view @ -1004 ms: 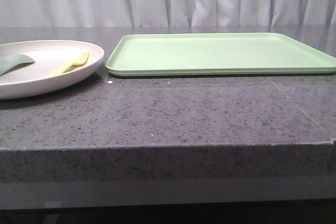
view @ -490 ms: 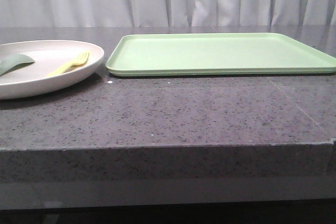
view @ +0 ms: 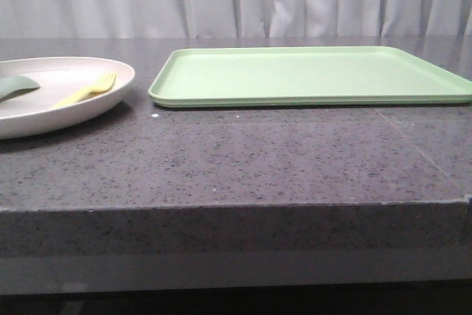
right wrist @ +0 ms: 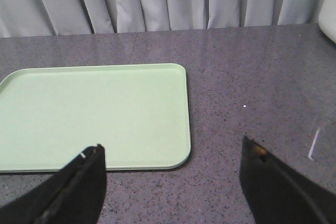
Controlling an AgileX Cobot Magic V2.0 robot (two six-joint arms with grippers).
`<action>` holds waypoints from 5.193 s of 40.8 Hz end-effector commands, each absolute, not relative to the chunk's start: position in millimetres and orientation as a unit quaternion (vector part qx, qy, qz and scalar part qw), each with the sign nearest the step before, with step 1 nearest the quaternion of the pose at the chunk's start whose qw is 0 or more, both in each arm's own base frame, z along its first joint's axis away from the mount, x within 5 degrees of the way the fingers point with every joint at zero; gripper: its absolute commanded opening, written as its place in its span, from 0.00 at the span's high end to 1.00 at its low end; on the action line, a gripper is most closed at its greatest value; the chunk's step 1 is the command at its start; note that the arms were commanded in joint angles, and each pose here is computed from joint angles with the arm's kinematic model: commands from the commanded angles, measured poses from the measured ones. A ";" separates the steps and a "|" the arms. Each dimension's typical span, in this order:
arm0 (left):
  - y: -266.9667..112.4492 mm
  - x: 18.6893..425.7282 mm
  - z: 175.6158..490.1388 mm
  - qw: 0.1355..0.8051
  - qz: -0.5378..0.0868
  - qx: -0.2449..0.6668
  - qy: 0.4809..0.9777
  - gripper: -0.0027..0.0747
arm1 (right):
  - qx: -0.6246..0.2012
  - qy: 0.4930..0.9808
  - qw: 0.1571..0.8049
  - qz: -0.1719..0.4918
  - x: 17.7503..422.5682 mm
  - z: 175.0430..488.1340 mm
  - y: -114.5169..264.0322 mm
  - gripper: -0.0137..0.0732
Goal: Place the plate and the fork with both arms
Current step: 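Move the left gripper to the cream plate rim and grip it, then lift the plate with the left gripper and carry it over the tray, then lower the plate onto the tray and open the left gripper, then withdraw the left gripper and move the right gripper above the plate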
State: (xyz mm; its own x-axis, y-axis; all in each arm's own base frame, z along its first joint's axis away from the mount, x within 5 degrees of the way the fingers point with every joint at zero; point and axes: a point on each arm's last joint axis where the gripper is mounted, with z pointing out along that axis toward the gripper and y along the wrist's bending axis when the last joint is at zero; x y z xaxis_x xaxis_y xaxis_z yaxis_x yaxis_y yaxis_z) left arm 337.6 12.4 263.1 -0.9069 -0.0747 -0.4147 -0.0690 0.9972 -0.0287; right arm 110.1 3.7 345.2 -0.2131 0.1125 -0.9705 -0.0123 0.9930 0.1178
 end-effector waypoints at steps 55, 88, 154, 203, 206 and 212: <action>-72.0 375.4 357.5 0.354 -0.318 -0.035 0.879 0.99 | 0.031 0.741 0.669 0.046 111.0 364.1 2.6 0.21; -198.1 429.1 312.9 0.349 -0.365 -0.039 0.862 0.99 | 0.023 0.742 0.668 0.052 110.9 363.9 4.8 0.21; -134.2 367.5 405.2 0.461 -0.183 0.092 0.863 0.99 | 0.024 0.743 0.667 0.052 111.1 363.2 4.8 0.21; -12.7 82.5 341.7 0.681 -0.074 0.032 0.728 0.99 | 0.024 0.761 0.647 0.051 119.1 358.2 5.1 0.21; -11.9 76.4 339.7 0.683 -0.075 0.032 0.726 0.99 | 0.024 0.773 0.632 0.051 127.4 357.2 5.4 0.21; -11.6 73.7 338.2 0.683 -0.075 0.032 0.726 0.99 | 0.011 0.800 0.597 0.060 156.5 360.2 11.9 0.21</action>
